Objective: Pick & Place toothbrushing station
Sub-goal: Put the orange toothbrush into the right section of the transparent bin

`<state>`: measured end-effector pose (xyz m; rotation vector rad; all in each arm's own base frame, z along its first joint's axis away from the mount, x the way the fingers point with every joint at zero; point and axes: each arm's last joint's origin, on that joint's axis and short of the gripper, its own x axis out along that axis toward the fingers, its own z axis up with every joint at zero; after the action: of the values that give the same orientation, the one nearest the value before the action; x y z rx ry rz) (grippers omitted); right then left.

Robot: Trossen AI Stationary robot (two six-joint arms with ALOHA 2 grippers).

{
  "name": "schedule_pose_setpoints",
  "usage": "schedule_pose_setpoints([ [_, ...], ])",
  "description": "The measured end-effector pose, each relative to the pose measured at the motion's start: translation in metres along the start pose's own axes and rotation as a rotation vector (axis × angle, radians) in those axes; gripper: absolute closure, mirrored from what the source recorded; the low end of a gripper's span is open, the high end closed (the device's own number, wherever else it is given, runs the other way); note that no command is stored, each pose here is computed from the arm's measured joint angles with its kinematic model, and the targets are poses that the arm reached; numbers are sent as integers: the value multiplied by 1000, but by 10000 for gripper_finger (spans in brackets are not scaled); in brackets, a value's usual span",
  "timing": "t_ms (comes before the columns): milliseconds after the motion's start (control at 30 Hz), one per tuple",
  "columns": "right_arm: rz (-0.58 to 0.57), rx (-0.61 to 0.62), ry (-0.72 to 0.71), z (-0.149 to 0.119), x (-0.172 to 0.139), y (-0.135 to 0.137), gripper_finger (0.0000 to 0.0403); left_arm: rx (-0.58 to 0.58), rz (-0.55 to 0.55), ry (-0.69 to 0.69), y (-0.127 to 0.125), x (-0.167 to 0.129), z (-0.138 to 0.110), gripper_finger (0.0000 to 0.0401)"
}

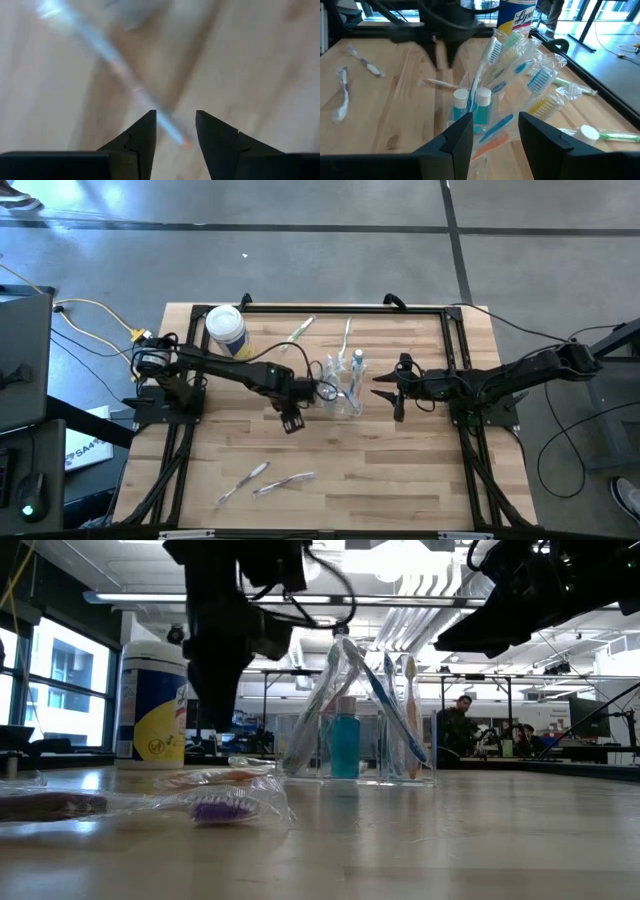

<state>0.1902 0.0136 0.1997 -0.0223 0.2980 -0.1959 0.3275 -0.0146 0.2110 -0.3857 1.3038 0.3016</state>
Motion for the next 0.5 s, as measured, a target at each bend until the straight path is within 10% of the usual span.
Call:
schedule_pose_setpoints([
  [133, 23, 9, 1, 0, 0, 1, 252, -112, 145, -22, 7, 0, -3, 265],
  [500, 46, 17, 2, 0, 0, 1, 252, -188, 75, -24, 1, 1, -2, 265],
])
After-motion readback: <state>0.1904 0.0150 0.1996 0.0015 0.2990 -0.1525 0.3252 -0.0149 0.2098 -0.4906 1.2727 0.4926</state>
